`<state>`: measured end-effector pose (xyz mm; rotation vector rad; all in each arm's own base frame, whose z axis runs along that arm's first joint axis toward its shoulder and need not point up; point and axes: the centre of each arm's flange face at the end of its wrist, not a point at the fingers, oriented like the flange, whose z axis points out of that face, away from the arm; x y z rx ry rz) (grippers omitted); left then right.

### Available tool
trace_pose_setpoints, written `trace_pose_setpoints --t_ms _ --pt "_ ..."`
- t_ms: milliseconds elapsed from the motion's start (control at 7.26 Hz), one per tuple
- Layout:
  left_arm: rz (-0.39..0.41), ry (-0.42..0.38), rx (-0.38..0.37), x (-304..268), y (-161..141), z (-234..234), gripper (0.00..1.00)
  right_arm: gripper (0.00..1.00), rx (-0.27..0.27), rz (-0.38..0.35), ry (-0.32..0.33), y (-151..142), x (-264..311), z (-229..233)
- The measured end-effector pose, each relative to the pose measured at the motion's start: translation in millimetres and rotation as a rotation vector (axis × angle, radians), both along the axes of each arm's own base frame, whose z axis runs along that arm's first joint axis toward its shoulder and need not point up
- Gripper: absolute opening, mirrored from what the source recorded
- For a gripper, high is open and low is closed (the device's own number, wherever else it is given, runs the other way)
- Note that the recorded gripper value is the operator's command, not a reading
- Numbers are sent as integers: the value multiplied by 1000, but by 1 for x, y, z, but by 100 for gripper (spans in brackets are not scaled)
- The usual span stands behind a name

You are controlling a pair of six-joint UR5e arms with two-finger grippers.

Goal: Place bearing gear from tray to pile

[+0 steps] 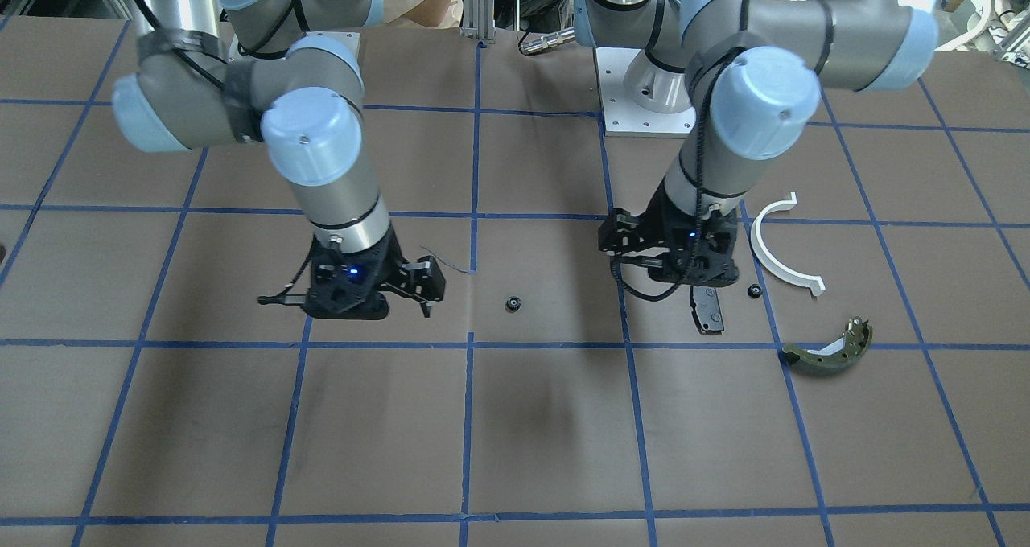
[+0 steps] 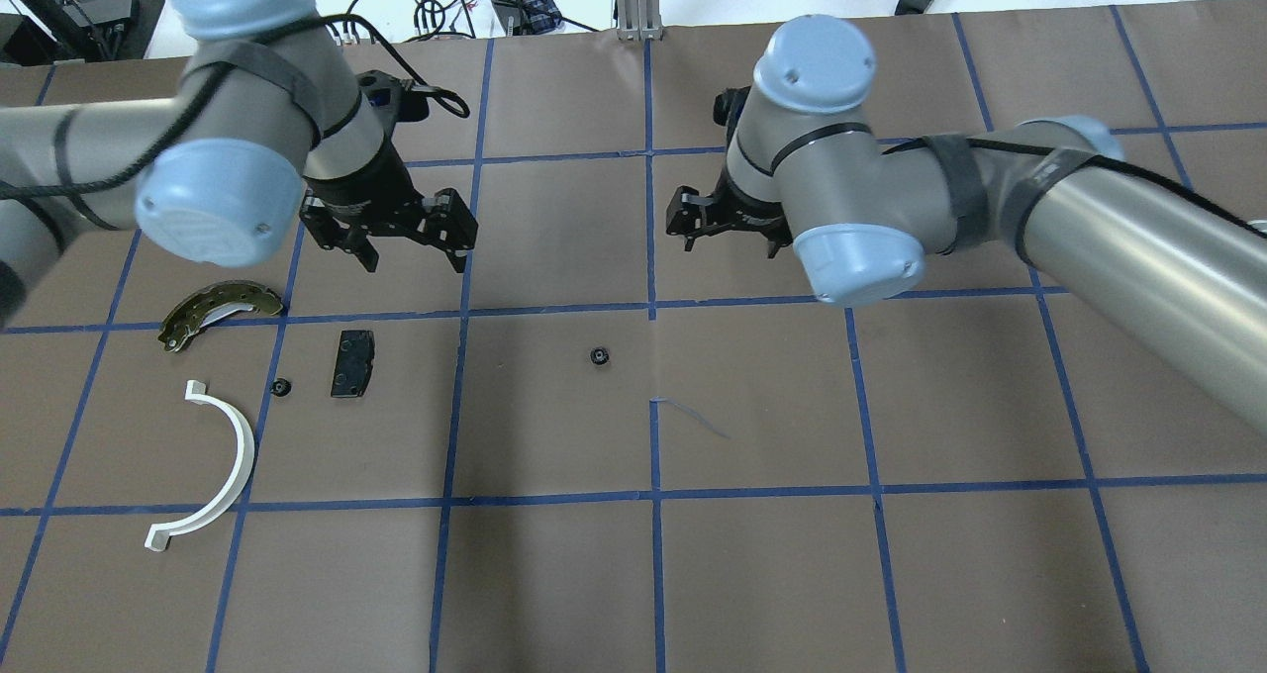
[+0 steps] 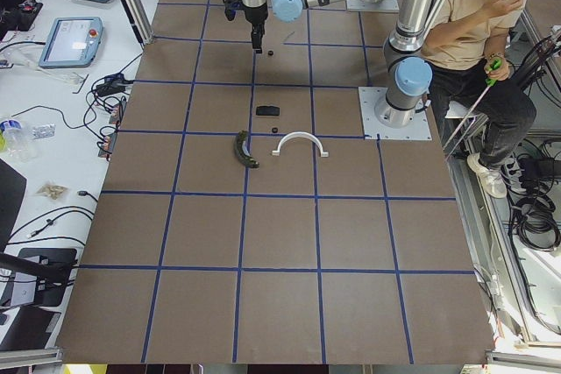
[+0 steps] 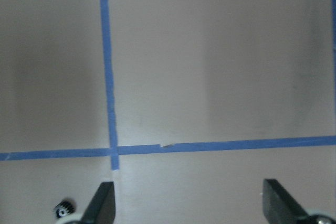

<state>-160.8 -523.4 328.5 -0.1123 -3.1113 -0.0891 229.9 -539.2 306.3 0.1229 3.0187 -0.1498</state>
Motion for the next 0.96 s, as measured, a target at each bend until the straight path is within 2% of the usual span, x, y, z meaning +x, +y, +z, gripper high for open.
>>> trace_pose_setpoints --t_ms 276,413,689,964 --pt "25 -5 -16 -60 10 -62 100 100 58 -8 33 14 -74 49" --pt "38 -7 -29 -96 18 -83 100 100 70 4 56 27 -97 71" --pt "40 -19 -21 -133 30 -118 100 100 87 5 93 52 -117 116" --pt "37 -21 -22 -139 31 -141 100 100 116 2 116 57 -122 151"
